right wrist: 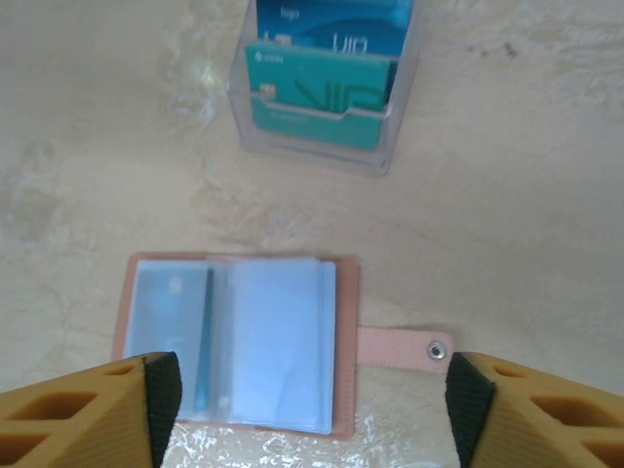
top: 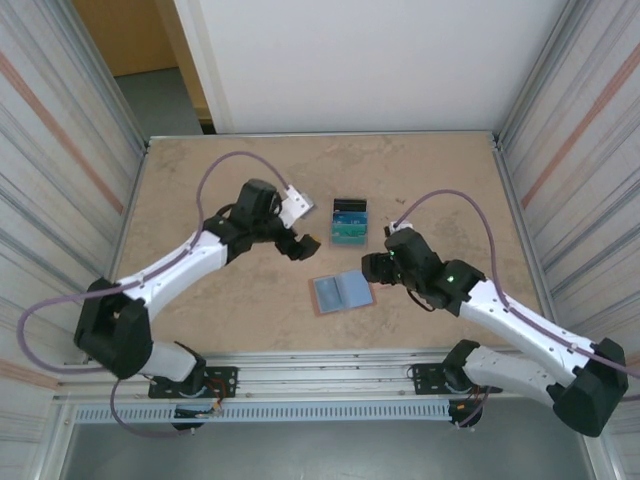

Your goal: Take the credit cards out of the card holder

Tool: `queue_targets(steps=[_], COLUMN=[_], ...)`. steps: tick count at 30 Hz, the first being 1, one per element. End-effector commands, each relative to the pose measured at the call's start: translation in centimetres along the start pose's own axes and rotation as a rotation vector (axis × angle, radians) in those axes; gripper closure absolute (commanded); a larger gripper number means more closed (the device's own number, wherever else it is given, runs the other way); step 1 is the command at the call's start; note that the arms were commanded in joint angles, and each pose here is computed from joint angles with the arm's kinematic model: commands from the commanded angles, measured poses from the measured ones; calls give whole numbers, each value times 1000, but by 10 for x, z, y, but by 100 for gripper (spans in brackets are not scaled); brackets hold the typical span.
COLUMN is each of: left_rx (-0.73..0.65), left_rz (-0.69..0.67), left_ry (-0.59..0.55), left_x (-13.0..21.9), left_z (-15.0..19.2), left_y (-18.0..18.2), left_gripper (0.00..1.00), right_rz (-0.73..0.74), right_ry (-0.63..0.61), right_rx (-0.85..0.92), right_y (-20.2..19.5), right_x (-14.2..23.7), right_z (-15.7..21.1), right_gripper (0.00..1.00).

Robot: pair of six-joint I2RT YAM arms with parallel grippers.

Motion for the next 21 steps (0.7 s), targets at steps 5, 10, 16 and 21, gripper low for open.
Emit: queue_targets(steps=[5,10,16,21], left_rx=[327,528,647,678], left_rz=[-355,-434,-511,-536], left_ry=[26,49,46,61], left_x=[44,67,83,83], left_z=[38,81,110,120], left_y=[-5,-14,-18,-19], left_gripper=[1,1,1,1], right_rz=[-36,-9,50,69], right_ry=[130,235,332,378], right_rx=[57,160,237,249], right_y=[42,74,92,94], right_x=[-35,-63,-90,-102], right_z=[18,41,61,68], right_gripper=[46,52,53,46])
Point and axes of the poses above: each hand's point on the last joint's axis, 136 mm out from that joint toward the fingers, its own x axis back along the fingers, its own y axis along the line the jaws close on, z = x × y, the point moved 7 cm from there along x, back along the fingers, and after that the axes turned 11 degrees about -x, right-handed, at the moved point
